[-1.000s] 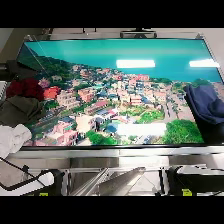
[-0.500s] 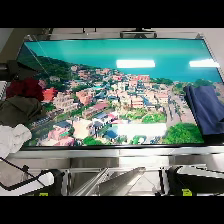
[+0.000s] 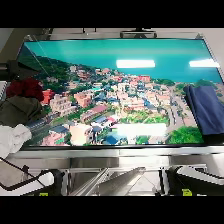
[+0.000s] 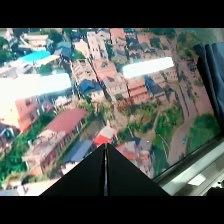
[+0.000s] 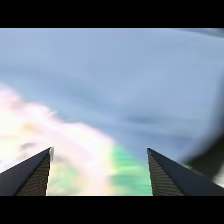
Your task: Fold the shirts.
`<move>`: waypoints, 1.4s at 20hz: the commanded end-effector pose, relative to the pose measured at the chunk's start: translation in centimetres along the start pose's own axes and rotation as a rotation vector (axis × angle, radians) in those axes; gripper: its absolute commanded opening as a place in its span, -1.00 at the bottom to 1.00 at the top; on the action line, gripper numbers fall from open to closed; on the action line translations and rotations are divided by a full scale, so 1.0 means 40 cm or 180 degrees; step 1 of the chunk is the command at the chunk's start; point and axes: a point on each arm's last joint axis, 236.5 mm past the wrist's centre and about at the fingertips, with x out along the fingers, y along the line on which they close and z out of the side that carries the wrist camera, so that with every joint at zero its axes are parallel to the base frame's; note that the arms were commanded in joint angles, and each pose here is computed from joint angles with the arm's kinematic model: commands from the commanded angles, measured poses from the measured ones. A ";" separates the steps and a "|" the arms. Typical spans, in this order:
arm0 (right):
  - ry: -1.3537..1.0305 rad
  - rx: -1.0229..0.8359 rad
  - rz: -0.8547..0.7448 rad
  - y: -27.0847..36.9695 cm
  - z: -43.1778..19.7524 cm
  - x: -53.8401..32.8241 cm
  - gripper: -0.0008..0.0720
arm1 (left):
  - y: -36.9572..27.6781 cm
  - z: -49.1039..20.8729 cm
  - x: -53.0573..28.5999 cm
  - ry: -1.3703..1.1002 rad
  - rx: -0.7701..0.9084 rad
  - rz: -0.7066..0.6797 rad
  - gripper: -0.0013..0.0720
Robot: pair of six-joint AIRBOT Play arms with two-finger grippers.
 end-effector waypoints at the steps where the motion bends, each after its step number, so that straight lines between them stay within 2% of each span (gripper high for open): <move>1: -0.0008 -0.0559 0.1225 0.258 -0.056 -0.086 0.81 | -0.052 -0.006 0.010 0.0027 0.0118 -0.0042 -0.93; 6: 0.0912 -0.1476 0.1383 0.355 -0.403 -0.058 0.75 | -0.183 -0.075 0.056 0.0222 0.0379 -0.0247 -0.93; 11: 0.1565 -0.1980 0.1381 0.294 -0.782 0.044 0.75 | -0.221 -0.324 0.139 0.0592 0.0078 -0.0421 -0.93; 12: 0.1616 -0.2046 0.1375 0.277 -0.835 0.066 0.57 | -0.218 -0.371 0.152 0.0628 0.0005 -0.0431 -0.93; 13: 0.1658 -0.2104 0.1379 0.266 -0.876 0.082 0.13 | -0.217 -0.419 0.166 0.0664 -0.0061 -0.0444 -0.93; 14: 0.1694 -0.2171 0.1373 0.256 -0.909 0.095 -0.40 | -0.220 -0.463 0.176 0.0709 -0.0106 -0.0470 -0.93; 15: 0.1740 -0.2243 0.1369 0.249 -0.937 0.104 -0.81 | -0.222 -0.508 0.184 0.0763 -0.0140 -0.0482 -0.93; 16: 0.1792 -0.2316 0.1373 0.248 -0.960 0.107 -0.92 | -0.224 -0.543 0.189 0.0793 -0.0172 -0.0488 -0.93; 22: 0.1723 -0.2333 0.1611 0.306 -0.993 0.100 -0.92 | -0.222 -0.652 0.194 0.0778 -0.0306 -0.0462 -0.92; 28: 0.1764 -0.2274 0.1688 0.318 -1.001 0.090 -0.92 | -0.221 -0.669 0.192 0.0738 -0.0301 -0.0446 -0.92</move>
